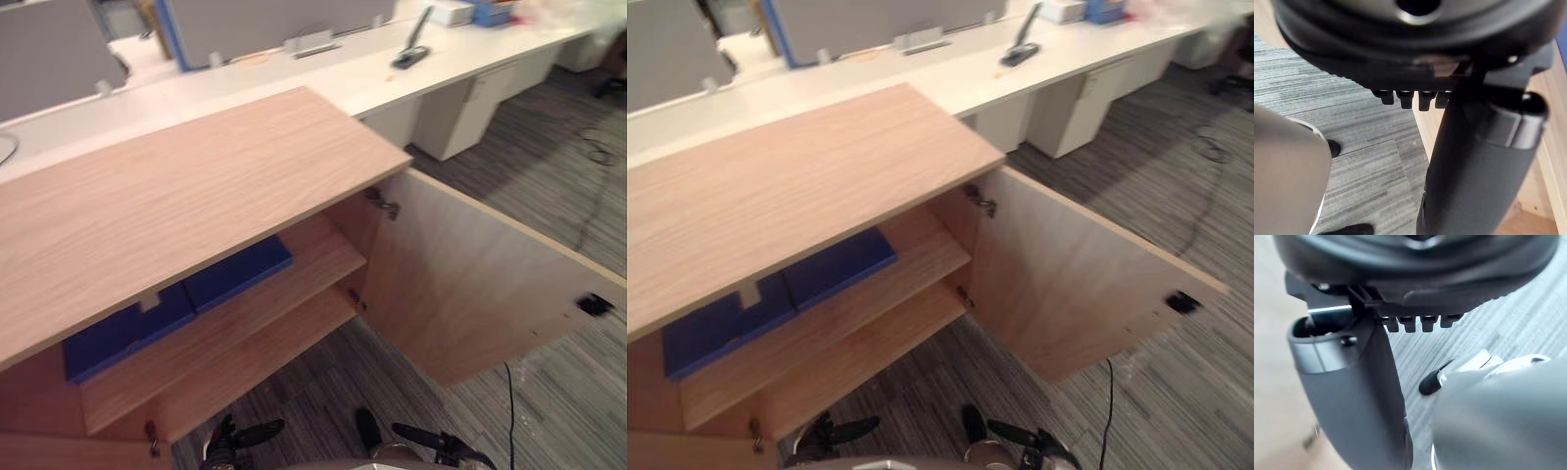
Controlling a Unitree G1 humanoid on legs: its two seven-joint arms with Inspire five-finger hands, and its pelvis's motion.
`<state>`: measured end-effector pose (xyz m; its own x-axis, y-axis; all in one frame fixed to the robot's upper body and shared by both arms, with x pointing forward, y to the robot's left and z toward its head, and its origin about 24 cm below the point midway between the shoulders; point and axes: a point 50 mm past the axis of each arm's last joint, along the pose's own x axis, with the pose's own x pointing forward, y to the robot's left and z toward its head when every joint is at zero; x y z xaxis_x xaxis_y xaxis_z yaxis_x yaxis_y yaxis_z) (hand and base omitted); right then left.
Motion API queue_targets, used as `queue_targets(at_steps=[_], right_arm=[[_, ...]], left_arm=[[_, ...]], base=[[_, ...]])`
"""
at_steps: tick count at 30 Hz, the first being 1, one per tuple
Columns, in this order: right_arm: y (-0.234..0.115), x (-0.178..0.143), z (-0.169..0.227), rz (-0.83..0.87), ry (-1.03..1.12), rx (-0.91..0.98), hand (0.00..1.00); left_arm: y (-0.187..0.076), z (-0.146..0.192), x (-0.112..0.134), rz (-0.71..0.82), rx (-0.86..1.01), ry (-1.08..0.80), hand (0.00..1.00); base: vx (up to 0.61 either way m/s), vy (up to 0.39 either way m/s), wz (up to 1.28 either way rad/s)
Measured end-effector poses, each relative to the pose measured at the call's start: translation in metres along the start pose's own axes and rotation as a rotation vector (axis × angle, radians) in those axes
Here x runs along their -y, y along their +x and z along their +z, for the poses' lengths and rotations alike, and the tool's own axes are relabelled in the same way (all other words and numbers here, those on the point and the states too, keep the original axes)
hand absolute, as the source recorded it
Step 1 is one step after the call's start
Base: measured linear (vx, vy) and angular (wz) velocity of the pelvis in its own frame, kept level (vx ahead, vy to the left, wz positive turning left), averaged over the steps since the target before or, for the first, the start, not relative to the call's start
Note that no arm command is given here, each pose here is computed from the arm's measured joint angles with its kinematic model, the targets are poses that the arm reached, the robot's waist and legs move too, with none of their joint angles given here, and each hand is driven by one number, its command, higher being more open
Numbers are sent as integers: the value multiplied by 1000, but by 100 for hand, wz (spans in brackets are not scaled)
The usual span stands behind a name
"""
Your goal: Walk over to the cabinet, pick up the folder, carry it to the office cabinet, place the folder inside the office cabinet, then close the office cabinet door
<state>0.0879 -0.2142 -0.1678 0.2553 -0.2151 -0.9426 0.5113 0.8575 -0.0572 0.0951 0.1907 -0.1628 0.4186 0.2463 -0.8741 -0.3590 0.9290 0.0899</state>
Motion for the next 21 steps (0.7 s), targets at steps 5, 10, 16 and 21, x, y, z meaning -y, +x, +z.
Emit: queue_targets(at_steps=[5, 10, 16, 21], right_arm=[[-2, 12, 7, -40, 131, 76, 100], [-5, 18, -16, -74, 203, 30, 100], [-5, 24, -29, -106, 235, -30, 100], [-4, 14, 0, -100, 136, 86, 100]], left_arm=[[-2, -1, 10, -16, 0, -53, 100], [-1, -6, -2, 13, -25, -43, 100], [-1, -9, -1, 5, -37, -45, 100], [-2, -10, 0, -4, -38, -2, 100]], base=[[-131, 9, -113], [71, -274, -66], [-30, -143, -32], [2, -23, -5]])
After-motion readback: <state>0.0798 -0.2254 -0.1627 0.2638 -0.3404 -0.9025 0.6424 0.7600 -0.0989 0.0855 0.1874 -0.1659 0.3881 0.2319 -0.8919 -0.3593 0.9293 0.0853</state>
